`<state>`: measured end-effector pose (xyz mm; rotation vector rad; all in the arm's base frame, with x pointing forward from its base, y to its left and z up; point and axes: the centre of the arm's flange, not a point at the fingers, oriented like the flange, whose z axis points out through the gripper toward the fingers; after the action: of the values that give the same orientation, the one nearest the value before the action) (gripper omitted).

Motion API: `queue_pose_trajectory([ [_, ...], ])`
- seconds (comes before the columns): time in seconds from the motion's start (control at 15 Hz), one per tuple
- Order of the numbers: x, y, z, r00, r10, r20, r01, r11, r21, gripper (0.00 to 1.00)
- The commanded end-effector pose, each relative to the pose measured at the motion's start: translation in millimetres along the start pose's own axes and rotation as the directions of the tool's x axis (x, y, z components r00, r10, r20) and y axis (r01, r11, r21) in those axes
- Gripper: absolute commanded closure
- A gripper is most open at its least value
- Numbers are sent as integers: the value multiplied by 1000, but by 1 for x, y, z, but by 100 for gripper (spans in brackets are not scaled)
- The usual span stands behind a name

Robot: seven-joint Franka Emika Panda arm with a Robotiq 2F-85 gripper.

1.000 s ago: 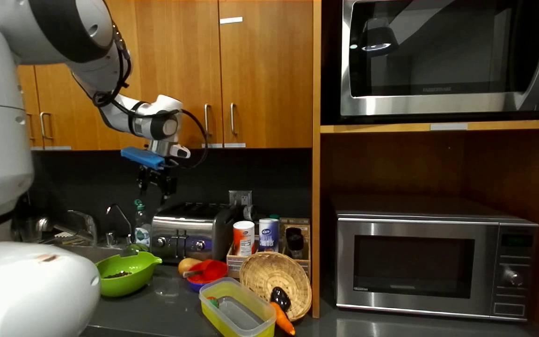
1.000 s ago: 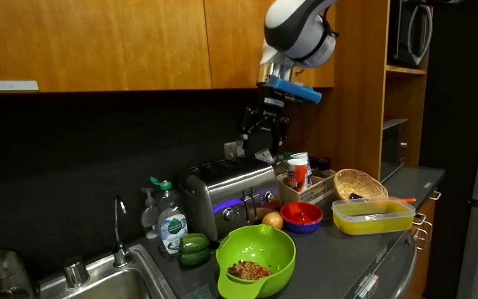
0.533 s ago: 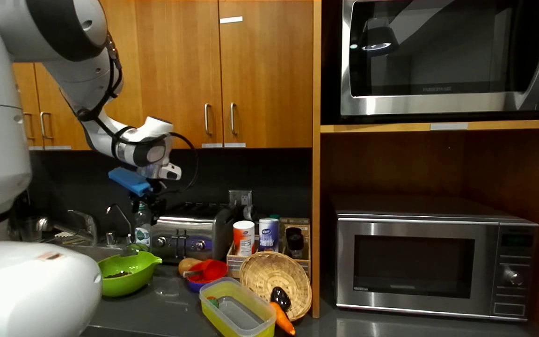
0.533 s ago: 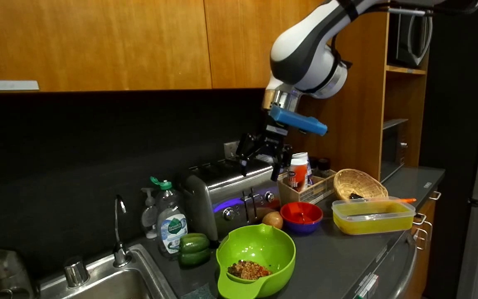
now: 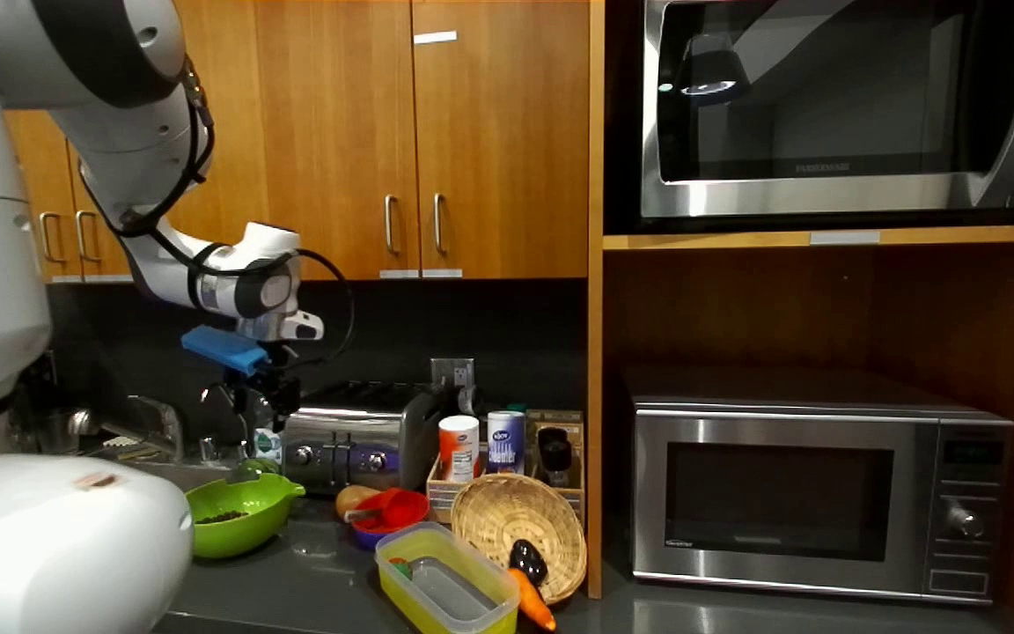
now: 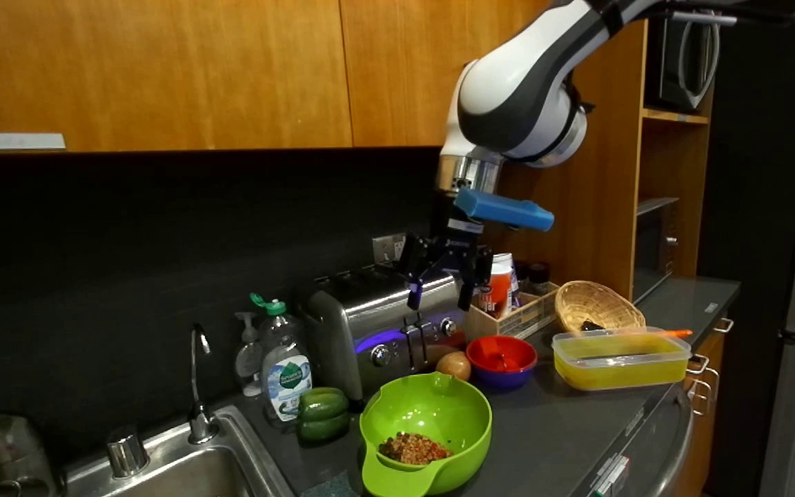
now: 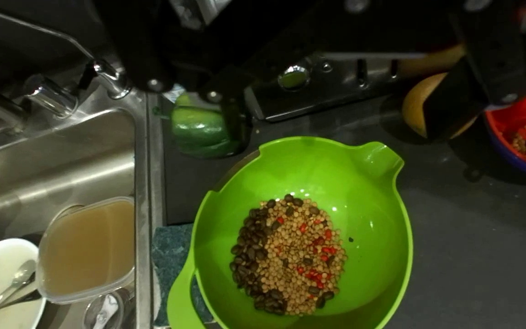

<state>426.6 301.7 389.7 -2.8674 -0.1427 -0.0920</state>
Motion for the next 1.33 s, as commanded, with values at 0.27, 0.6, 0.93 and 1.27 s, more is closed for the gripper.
queue_pose_trajectory([
  [0.27, 2, 13, 1, 1000, 27, -10, -27, 999, -40, 0],
  [0.6, 5, 9, -7, 1000, 16, -21, -17, 998, -54, 0],
  [0.93, 12, 24, 4, 997, 72, -5, -72, 992, -99, 0],
  [1.27, 14, 38, 21, 995, 84, 44, -82, 995, -60, 0],
])
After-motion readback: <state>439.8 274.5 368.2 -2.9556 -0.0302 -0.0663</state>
